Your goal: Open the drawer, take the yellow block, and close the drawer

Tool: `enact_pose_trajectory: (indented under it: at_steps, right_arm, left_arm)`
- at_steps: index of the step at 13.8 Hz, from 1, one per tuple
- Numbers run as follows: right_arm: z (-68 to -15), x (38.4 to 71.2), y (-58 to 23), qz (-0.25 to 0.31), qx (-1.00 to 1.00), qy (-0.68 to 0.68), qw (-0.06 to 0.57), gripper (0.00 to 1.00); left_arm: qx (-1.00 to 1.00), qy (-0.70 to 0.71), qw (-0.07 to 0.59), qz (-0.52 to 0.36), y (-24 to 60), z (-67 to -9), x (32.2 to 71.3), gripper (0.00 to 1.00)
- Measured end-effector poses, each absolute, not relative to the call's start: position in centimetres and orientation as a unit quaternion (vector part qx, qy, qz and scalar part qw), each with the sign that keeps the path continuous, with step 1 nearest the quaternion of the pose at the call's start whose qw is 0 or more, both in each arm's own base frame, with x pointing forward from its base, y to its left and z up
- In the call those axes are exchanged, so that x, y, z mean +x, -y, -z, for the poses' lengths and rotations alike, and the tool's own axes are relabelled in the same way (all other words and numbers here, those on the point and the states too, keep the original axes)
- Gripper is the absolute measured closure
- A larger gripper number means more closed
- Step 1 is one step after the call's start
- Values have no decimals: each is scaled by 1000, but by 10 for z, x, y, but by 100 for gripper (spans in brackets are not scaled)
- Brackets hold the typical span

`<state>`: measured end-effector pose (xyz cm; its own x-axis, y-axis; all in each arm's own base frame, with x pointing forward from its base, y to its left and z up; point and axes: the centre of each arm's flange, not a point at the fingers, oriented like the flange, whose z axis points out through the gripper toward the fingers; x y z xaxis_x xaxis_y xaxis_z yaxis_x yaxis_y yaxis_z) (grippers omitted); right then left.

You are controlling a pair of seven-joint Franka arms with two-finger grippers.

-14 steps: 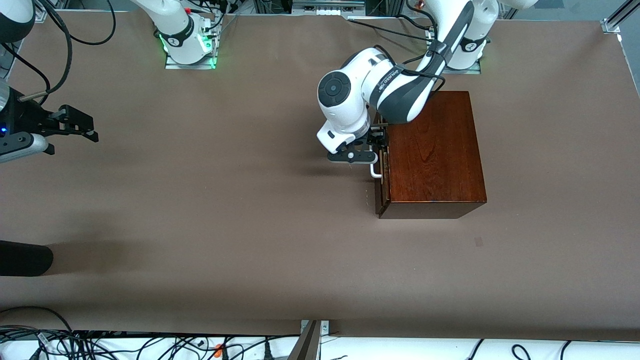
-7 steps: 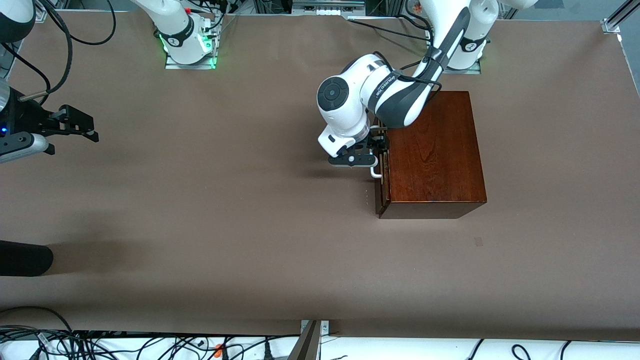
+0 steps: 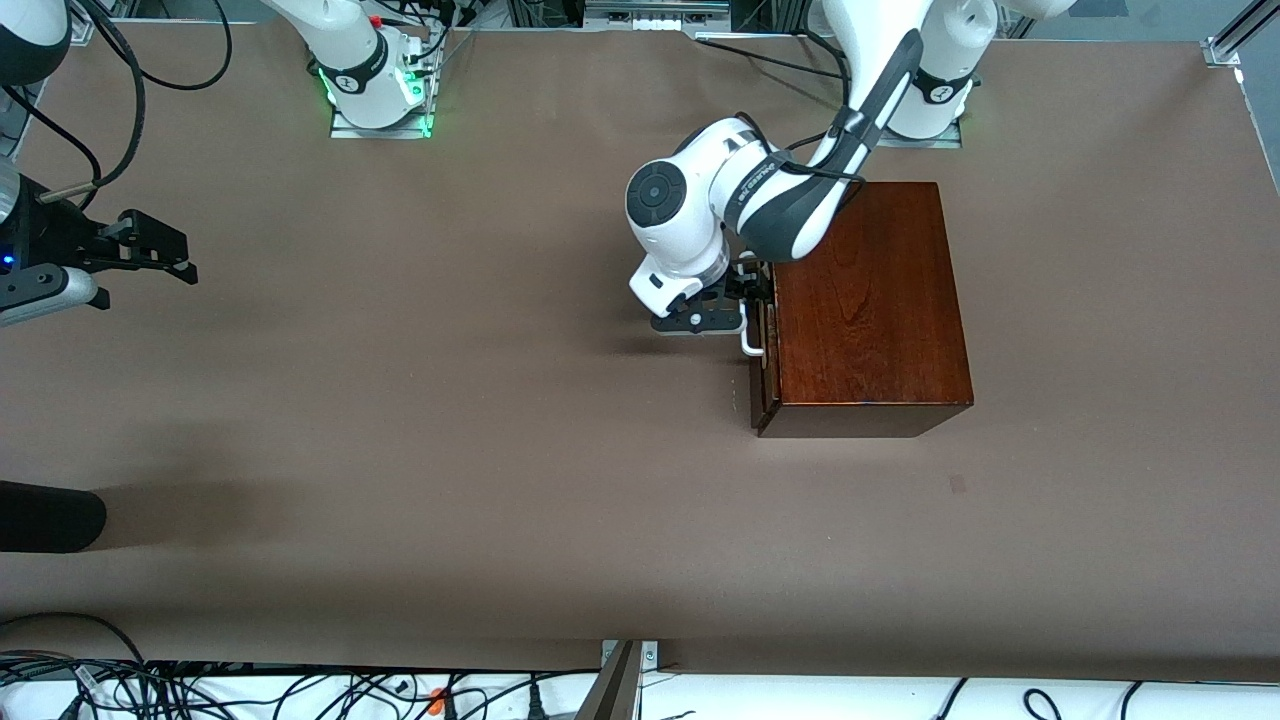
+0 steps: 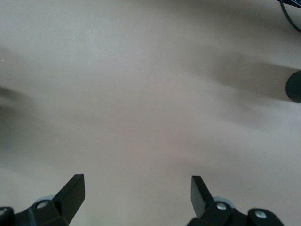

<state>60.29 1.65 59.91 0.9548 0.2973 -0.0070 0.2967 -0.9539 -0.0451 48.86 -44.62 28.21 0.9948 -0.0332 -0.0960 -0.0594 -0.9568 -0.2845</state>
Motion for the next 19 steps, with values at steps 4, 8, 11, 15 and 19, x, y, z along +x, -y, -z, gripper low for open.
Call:
enact_pose_trajectory:
  at_steps: [4,8,11,15,19]
  right_arm:
    - [-599,603,-17,-7,-988,150,22,0]
    - [-599,603,-17,-7,-988,150,22,0]
    - [-599,603,-17,-7,-988,150,22,0]
    - [-599,603,-17,-7,-988,150,22,0]
    - [-599,603,-17,-7,-988,150,22,0]
  left_arm:
    - [-989,-21,141,-41,448,-279,489,0]
    - [-990,-21,134,-33,455,-278,486,0]
    - [-992,-23,123,-22,464,-279,483,0]
    - [-995,-27,99,-4,476,-284,481,0]
    - [-996,-35,76,9,492,-288,474,0]
